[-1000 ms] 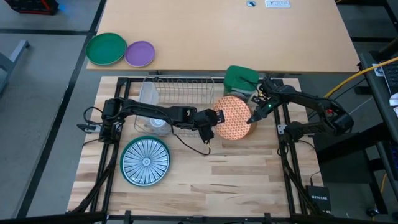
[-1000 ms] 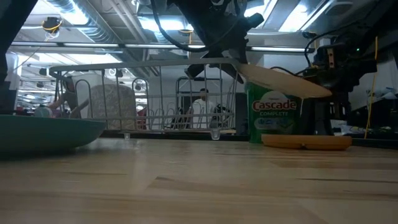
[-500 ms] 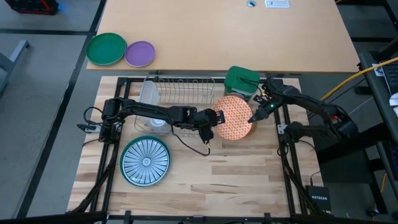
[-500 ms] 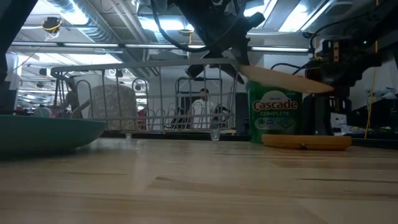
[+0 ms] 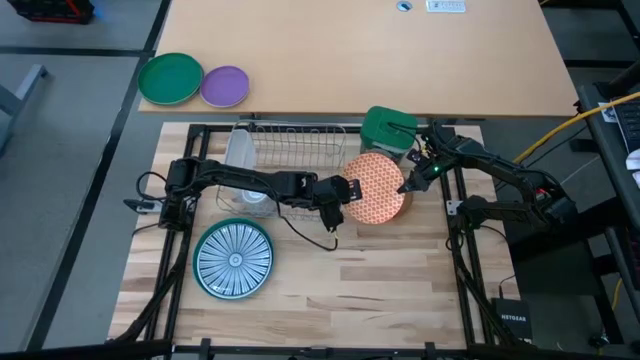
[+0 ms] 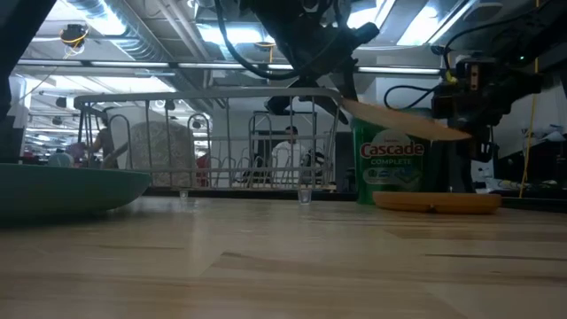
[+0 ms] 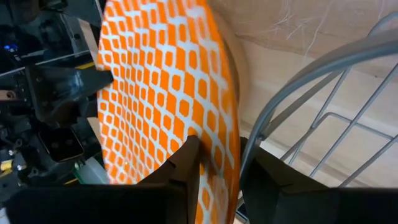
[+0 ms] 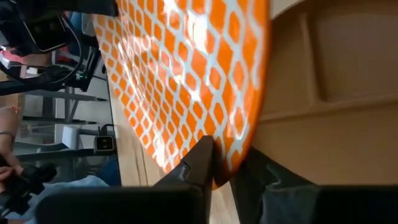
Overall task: Sort dishes
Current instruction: Put the orange plate in the dish rack
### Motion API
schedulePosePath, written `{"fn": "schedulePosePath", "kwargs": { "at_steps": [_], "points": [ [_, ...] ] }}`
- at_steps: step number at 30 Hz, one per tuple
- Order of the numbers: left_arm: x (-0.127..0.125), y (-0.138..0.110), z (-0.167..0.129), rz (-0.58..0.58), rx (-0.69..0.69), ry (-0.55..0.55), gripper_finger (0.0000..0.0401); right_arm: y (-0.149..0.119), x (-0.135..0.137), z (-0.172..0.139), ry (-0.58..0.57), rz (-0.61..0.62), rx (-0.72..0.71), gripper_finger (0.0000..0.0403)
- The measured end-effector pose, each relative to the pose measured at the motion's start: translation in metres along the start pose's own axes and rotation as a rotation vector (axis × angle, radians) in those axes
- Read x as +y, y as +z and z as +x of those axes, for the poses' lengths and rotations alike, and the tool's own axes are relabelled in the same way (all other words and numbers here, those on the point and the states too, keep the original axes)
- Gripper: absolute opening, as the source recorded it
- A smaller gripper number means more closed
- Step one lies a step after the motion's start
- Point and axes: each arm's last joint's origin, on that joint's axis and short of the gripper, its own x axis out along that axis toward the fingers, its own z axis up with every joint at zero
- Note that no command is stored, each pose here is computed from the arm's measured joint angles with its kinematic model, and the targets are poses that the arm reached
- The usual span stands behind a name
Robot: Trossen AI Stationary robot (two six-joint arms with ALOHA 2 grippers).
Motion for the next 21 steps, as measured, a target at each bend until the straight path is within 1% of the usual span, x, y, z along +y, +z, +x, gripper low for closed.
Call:
{"fn": "schedulePosePath", "kwargs": {
  "at_steps": [5, 7, 9, 11, 14, 21],
  "points": [
    [0.0, 0.0, 0.0, 0.018, -0.022, 0.005, 0.008, 0.003, 0.0, 0.0, -0.015, 0.014, -0.018, 0.0095],
    [0.0, 0.0, 0.0, 0.023, -0.027, 0.004, 0.008, 0.007, 0.0, 0.0, -0.015, -0.017, -0.038, 0.011],
    [0.0, 0.0, 0.0, 0.025, -0.034, 0.002, 0.0079, 0.009, 0.0, -0.001, 0.007, -0.041, -0.055, 0.0117],
    [0.0, 0.0, 0.0, 0.028, -0.045, 0.001, 0.0078, 0.012, 0.001, -0.001, 0.032, -0.067, -0.073, 0.0118],
    [0.0, 0.001, 0.0, 0.028, -0.054, 0.004, 0.0078, 0.014, 0.002, -0.001, 0.056, -0.07, -0.085, 0.0111],
    [0.001, 0.0, 0.0, 0.023, -0.076, 0.012, 0.0077, 0.015, 0.002, -0.001, 0.065, -0.074, -0.087, 0.0089]
  ]
}}
